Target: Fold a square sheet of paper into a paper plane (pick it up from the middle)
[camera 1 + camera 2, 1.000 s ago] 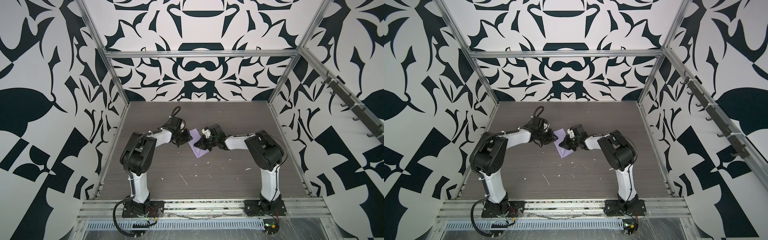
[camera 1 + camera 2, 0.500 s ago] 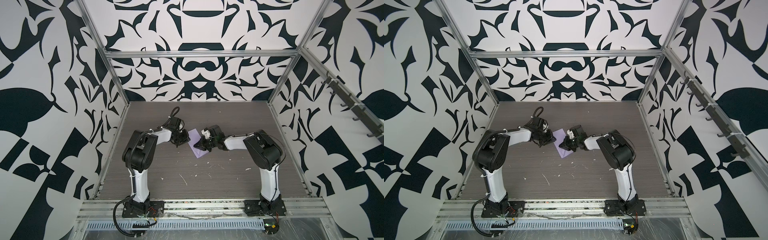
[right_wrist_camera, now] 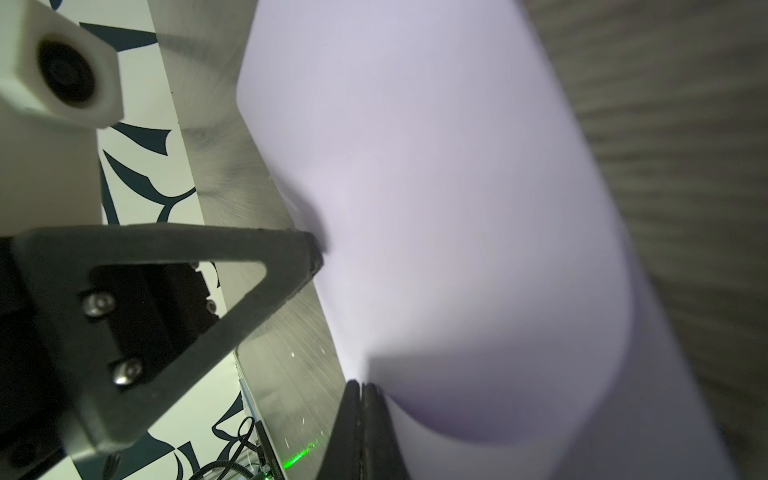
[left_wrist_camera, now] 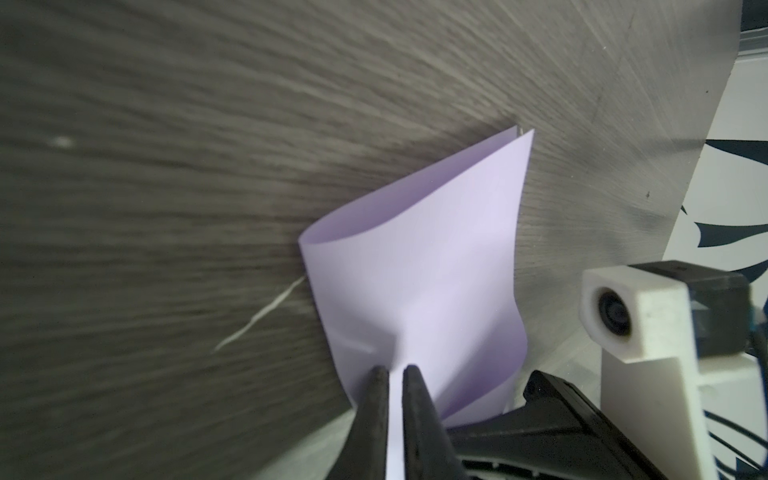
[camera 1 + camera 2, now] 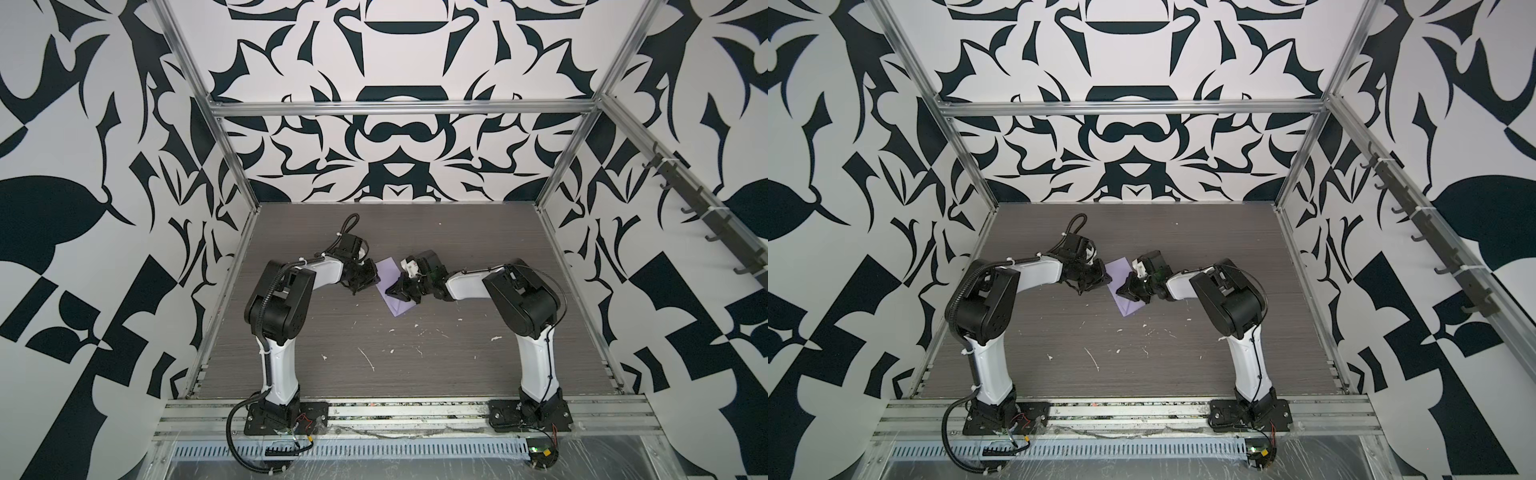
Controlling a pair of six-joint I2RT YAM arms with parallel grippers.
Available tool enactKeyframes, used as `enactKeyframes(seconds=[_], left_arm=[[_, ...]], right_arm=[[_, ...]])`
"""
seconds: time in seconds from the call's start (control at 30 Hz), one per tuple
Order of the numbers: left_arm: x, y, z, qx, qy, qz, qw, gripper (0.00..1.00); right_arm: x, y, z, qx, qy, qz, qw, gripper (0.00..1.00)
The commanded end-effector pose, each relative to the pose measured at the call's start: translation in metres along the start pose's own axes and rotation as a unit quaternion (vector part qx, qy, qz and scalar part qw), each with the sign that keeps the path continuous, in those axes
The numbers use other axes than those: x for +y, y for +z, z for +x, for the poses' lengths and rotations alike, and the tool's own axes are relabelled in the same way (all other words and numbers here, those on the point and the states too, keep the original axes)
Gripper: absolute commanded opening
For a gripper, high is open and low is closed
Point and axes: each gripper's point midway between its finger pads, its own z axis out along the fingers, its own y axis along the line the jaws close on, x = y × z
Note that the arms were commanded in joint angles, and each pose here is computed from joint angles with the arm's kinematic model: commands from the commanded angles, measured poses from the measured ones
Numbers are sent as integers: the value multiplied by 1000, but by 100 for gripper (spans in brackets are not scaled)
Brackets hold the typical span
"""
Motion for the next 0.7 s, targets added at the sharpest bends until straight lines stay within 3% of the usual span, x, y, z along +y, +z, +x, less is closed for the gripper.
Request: enactKeyframes(seconds=[0.0, 0.67], left_arm=[[17, 7, 9, 19, -13, -25, 999, 13], [22, 10, 11, 24, -20, -31, 999, 11]], right_arm=[[22, -1, -11, -16, -22, -23, 999, 0], [21, 7, -10, -9, -22, -29, 999, 0]])
